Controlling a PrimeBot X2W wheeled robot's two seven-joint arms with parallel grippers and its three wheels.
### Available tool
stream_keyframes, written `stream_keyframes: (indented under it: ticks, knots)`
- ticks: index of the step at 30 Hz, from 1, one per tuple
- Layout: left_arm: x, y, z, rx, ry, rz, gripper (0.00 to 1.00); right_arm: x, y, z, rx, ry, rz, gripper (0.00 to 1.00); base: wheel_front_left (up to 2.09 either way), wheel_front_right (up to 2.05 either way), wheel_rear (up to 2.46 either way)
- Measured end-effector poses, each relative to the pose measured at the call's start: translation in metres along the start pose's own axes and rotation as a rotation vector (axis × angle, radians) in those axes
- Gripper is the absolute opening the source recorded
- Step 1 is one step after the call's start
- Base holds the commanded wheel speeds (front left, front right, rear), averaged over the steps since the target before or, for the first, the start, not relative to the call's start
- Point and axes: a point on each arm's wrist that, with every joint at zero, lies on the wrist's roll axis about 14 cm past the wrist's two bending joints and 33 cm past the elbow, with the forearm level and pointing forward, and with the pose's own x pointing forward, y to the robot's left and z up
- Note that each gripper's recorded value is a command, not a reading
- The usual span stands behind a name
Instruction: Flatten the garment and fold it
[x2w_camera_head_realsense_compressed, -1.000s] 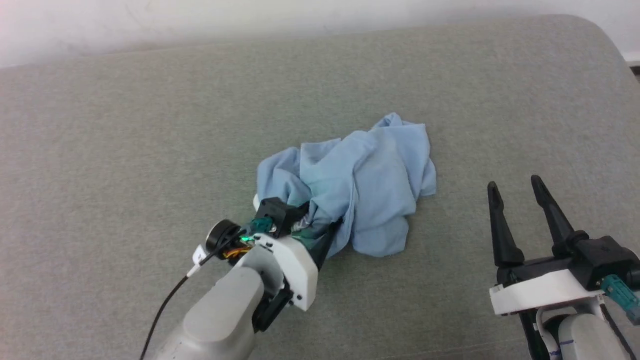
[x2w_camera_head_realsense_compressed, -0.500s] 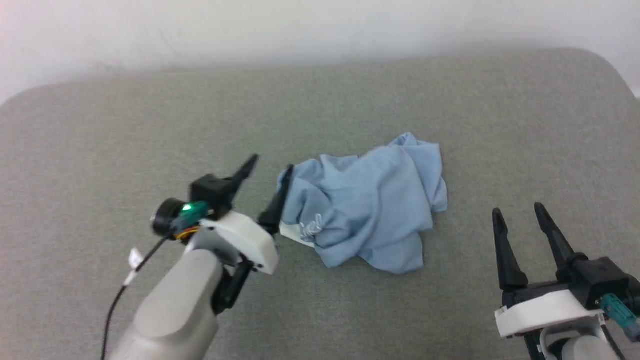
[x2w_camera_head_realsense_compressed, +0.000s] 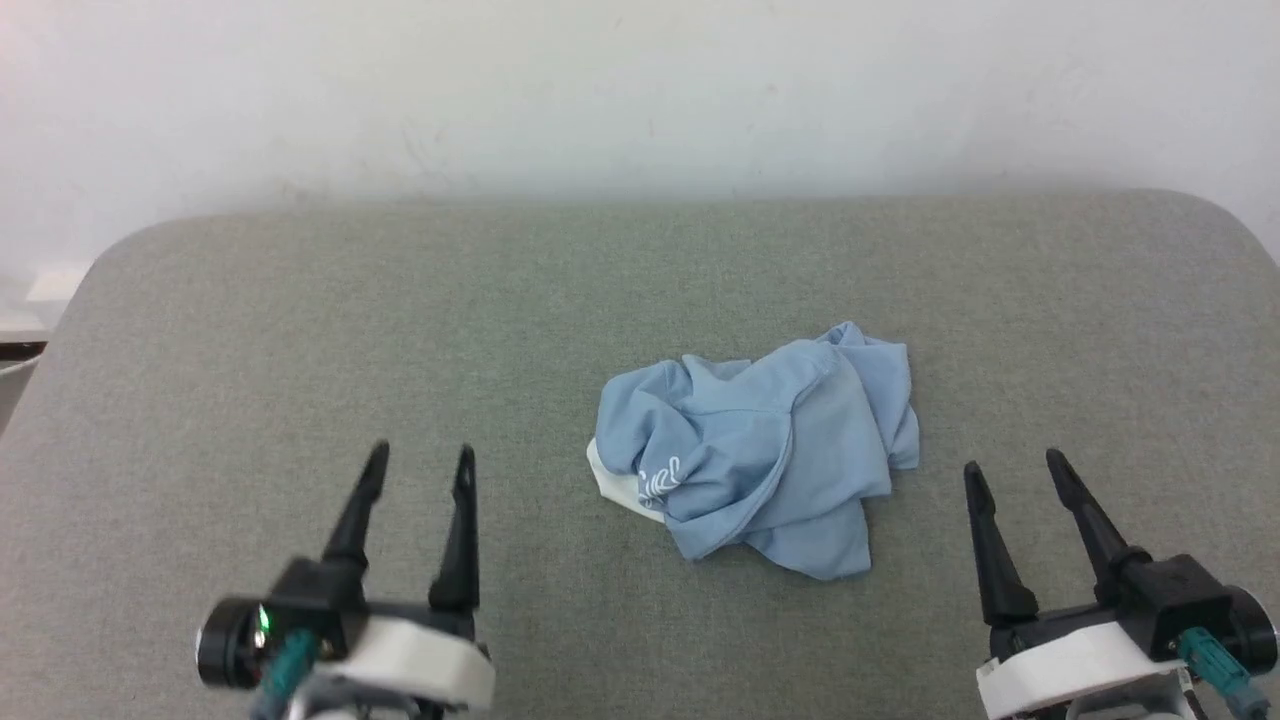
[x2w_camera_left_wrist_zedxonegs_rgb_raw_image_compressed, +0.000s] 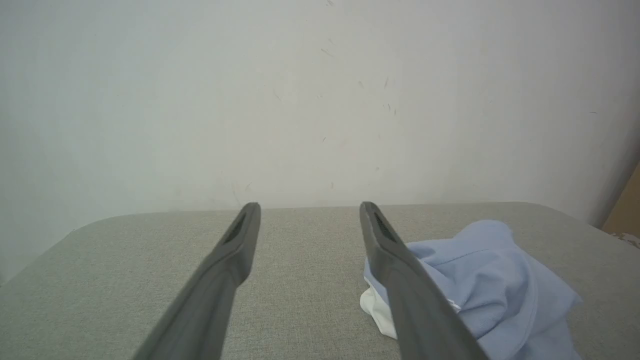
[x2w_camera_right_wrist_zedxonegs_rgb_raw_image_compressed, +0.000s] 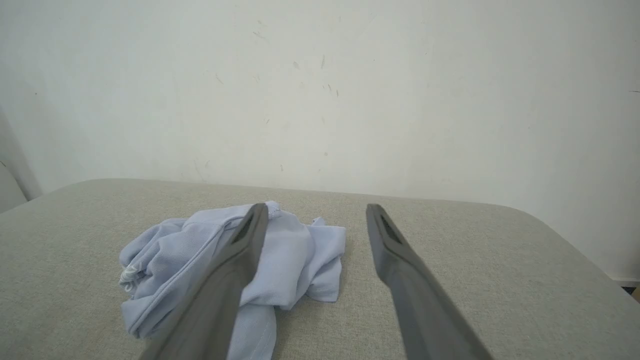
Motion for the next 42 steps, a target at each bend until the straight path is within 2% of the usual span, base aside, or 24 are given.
stream_keyframes:
  ticks: [5,9,16,20,27,34,38,42]
  knots:
    - [-0.025,-0.003,-0.01,0.002,0.031,0.037,1.0,-0.005,0.003,-0.001,0.002,0.004,0.008,1.0,0.0,0.0,0.0]
    - [-0.03,-0.011,-0.017,0.006,0.053,0.005,1.0,-0.004,0.007,-0.003,0.005,0.009,0.018,1.0,0.0,0.0,0.0]
    - [-0.026,-0.04,-0.038,0.014,0.113,-0.138,1.0,-0.005,0.007,-0.011,0.01,0.035,0.018,1.0,0.0,0.0,0.0]
    - [-0.01,-0.07,-0.043,-0.001,0.175,-0.263,1.0,-0.005,0.0,-0.018,0.008,0.057,-0.004,1.0,0.0,0.0,0.0]
    - [0.012,-0.128,-0.071,0.004,0.404,-0.486,1.0,-0.005,-0.014,-0.036,0.006,0.114,-0.048,1.0,0.0,0.0,0.0]
    - [0.024,-0.174,-0.1,0.083,0.563,-0.672,1.0,-0.002,-0.033,-0.043,0.006,0.131,-0.104,1.0,0.0,0.0,0.0]
    - [0.035,-0.179,-0.121,0.134,0.619,-0.696,1.0,-0.008,-0.043,-0.05,0.009,0.159,-0.14,1.0,0.0,0.0,0.0]
    - [0.045,-0.176,-0.14,0.227,0.64,-0.683,1.0,-0.012,-0.053,-0.052,0.008,0.169,-0.173,1.0,0.0,0.0,0.0]
